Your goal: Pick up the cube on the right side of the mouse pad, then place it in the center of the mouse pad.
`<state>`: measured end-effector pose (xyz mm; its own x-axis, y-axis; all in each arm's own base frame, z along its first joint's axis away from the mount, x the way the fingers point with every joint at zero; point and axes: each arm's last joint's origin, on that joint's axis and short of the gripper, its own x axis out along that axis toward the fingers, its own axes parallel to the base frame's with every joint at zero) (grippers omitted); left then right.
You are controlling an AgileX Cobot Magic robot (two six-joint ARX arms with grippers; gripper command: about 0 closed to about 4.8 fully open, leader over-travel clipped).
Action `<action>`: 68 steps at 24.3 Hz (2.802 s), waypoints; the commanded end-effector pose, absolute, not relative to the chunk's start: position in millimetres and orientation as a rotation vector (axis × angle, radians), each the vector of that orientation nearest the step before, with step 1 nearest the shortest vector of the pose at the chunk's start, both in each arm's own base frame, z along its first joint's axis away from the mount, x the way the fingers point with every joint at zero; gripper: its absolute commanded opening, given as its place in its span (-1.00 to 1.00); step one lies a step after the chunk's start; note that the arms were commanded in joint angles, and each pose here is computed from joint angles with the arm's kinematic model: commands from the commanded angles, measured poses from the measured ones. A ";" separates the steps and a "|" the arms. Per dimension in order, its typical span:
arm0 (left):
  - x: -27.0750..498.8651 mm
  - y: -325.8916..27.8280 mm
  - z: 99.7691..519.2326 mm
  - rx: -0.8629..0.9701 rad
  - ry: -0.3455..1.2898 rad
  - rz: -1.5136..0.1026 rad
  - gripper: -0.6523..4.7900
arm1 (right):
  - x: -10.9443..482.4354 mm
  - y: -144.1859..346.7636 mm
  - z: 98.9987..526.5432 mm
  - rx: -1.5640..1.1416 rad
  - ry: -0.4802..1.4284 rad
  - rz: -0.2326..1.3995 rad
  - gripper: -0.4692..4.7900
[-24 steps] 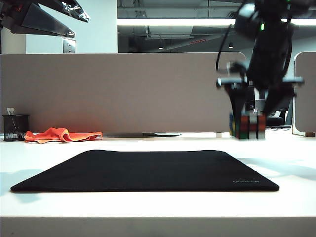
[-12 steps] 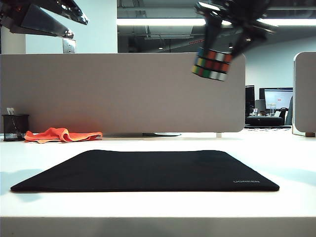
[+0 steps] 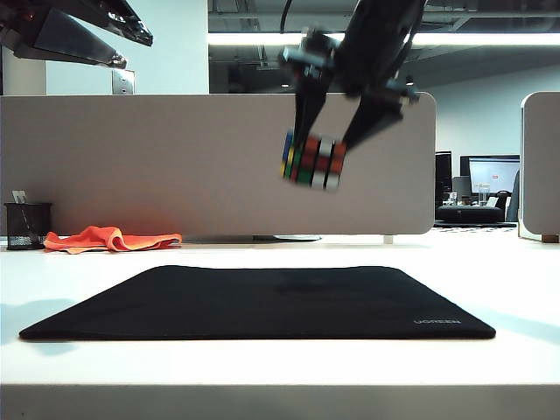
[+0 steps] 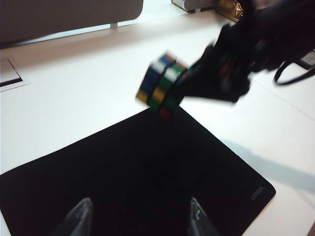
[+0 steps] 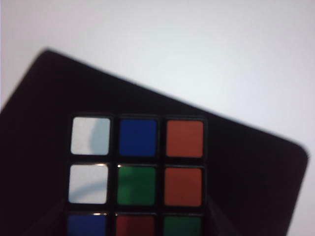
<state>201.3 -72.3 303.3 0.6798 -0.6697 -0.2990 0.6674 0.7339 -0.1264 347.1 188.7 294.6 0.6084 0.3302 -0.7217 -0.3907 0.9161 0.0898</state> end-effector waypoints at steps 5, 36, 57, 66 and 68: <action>201.3 -72.2 307.1 -0.004 0.321 -0.752 0.15 | 348.8 219.4 254.7 -0.149 0.931 0.463 0.37; 201.2 -71.3 305.2 0.021 0.334 -0.728 0.00 | 306.6 143.6 373.9 -0.142 0.597 0.288 -0.79; 159.5 -52.0 318.4 0.070 0.347 -0.481 -0.78 | 220.9 46.0 399.3 -0.057 0.379 0.042 -0.84; 127.1 -42.4 301.8 0.022 0.314 -0.465 -0.78 | 147.0 28.9 359.1 -0.036 0.280 0.044 -0.84; 121.2 -40.1 293.7 0.006 0.311 -0.442 -0.78 | 132.7 25.6 351.9 -0.033 0.263 0.046 -0.84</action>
